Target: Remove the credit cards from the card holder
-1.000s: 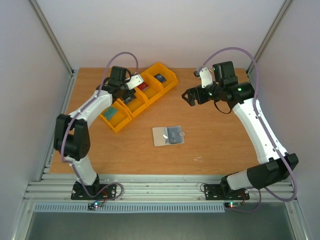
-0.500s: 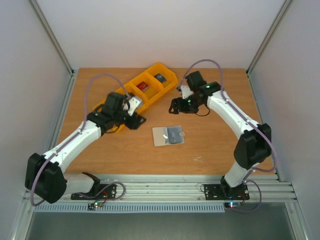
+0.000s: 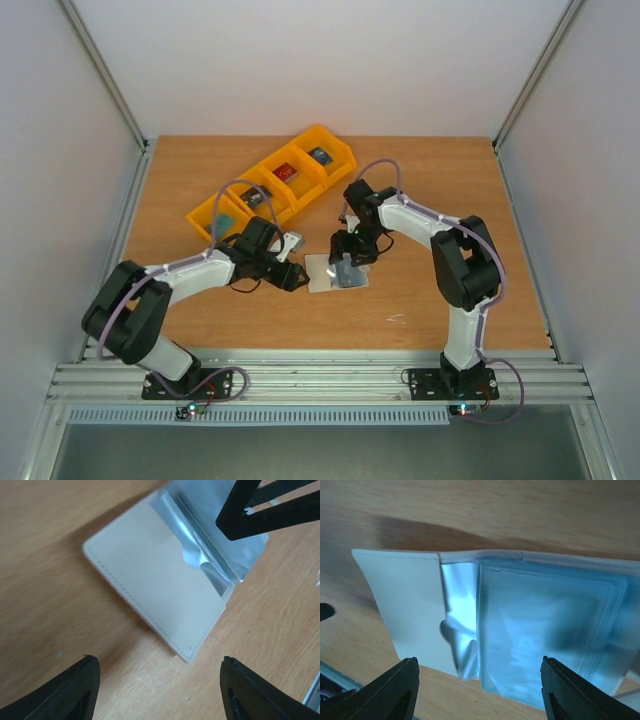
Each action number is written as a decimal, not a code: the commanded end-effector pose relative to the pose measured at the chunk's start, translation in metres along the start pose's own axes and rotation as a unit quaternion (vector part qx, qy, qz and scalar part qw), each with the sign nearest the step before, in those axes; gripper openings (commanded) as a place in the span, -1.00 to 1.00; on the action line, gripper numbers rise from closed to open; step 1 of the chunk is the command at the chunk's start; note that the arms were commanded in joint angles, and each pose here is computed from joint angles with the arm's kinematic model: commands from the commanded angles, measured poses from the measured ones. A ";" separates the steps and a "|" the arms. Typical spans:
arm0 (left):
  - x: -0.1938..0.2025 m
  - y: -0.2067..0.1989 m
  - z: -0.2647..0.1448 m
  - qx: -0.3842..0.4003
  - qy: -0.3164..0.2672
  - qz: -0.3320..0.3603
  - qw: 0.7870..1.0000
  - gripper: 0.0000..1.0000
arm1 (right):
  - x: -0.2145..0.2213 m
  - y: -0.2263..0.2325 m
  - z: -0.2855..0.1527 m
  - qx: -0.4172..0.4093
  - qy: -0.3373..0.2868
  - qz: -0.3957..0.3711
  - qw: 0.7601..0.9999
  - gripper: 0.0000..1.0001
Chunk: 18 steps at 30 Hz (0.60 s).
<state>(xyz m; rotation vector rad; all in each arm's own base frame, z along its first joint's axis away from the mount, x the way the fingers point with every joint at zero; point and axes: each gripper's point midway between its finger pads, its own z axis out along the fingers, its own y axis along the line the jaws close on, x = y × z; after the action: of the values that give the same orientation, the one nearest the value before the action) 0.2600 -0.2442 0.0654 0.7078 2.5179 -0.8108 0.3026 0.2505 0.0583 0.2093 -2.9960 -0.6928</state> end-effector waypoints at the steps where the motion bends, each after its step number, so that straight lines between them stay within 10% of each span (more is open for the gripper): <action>1: -0.012 -0.011 0.023 0.049 0.000 0.002 0.999 0.35 | -0.002 0.015 -0.006 -0.014 0.015 -0.006 1.000 0.32; 10: -0.017 -0.017 0.013 0.059 -0.050 0.027 0.997 0.34 | -0.076 0.100 -0.205 -0.055 -0.158 -0.148 0.975 0.75; 18: -0.036 -0.015 0.011 0.051 -0.104 0.020 0.993 0.54 | -0.134 0.074 -0.271 -0.056 -0.296 -0.058 0.952 0.97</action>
<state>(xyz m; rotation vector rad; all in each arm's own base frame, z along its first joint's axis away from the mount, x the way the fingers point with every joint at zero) 0.2669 -0.2630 0.0605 0.7064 2.4113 -0.9216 0.4295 0.2348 0.3633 0.4832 -3.4800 -1.2718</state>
